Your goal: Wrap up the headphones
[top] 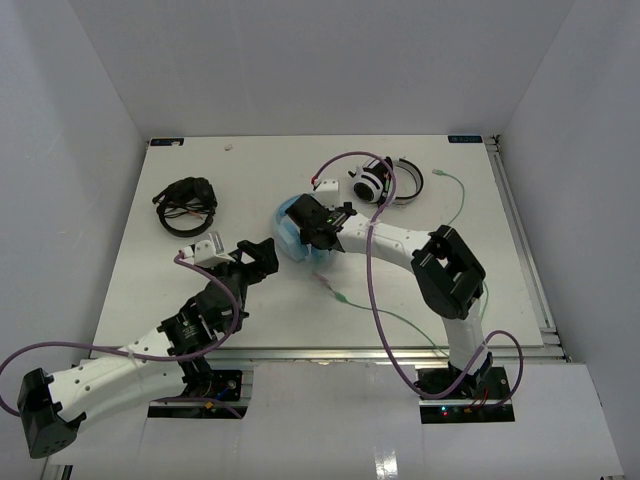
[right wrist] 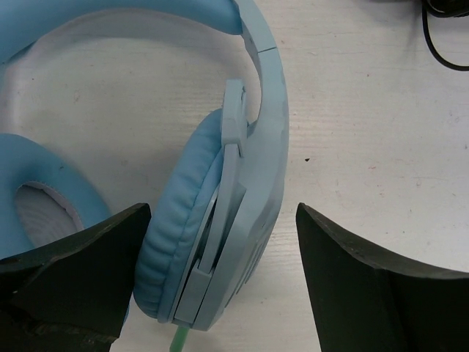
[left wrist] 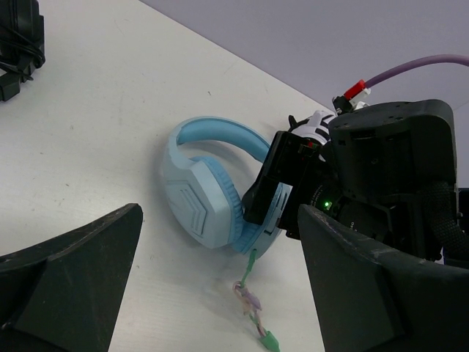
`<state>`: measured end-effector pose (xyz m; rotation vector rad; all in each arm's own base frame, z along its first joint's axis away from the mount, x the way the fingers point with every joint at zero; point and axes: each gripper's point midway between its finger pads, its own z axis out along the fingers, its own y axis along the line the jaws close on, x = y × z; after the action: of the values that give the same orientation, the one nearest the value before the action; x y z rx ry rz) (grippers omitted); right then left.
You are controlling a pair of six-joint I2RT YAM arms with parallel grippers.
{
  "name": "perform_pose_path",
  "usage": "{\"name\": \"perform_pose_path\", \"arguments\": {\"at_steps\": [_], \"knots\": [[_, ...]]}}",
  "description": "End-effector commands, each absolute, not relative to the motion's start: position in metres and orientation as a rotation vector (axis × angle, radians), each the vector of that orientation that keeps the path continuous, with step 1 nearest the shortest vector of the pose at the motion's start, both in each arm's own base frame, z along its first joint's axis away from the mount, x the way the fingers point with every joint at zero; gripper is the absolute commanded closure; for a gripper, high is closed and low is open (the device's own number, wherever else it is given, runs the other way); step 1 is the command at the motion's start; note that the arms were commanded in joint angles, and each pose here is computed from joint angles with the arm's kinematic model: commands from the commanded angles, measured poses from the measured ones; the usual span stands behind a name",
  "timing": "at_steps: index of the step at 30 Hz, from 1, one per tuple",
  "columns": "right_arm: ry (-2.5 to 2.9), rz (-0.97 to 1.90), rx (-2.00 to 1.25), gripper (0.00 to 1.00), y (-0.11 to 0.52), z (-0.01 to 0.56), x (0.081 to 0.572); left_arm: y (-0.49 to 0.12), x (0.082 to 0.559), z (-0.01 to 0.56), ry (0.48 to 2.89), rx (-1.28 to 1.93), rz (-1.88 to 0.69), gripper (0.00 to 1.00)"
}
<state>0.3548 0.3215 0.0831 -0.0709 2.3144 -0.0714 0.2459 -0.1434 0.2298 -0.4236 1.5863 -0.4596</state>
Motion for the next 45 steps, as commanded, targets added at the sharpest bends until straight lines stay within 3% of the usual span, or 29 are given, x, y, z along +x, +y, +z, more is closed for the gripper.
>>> {"name": "perform_pose_path", "arguments": {"at_steps": [1, 9, 13, 22, 34, 45], "knots": [[2.292, -0.121, -0.067, 0.22, 0.320, 0.084, 0.365, -0.141, 0.245, 0.232, 1.577, -0.435, -0.466, 0.02], [2.327, -0.113, -0.103, 0.54, 0.318, 0.072, 0.359, -0.154, 0.245, 0.234, 1.572, -0.351, -0.503, 0.02], [2.295, -0.138, -0.198, 0.92, 0.309, 0.087, 0.359, -0.159, 0.246, 0.232, 1.585, -0.312, -0.490, 0.02], [2.180, -0.070, -0.447, 0.92, 0.271, 0.168, 0.322, -0.177, 0.250, 0.235, 1.630, -0.203, -0.464, 0.03], [2.121, 0.117, -0.583, 0.92, 0.236, 0.187, 0.251, -0.215, 0.248, 0.235, 1.804, 0.007, -0.456, 0.05], [2.073, 0.245, -0.575, 0.92, 0.234, 0.194, 0.235, -0.247, 0.244, 0.195, 2.042, 0.254, -0.347, 0.10]]}}
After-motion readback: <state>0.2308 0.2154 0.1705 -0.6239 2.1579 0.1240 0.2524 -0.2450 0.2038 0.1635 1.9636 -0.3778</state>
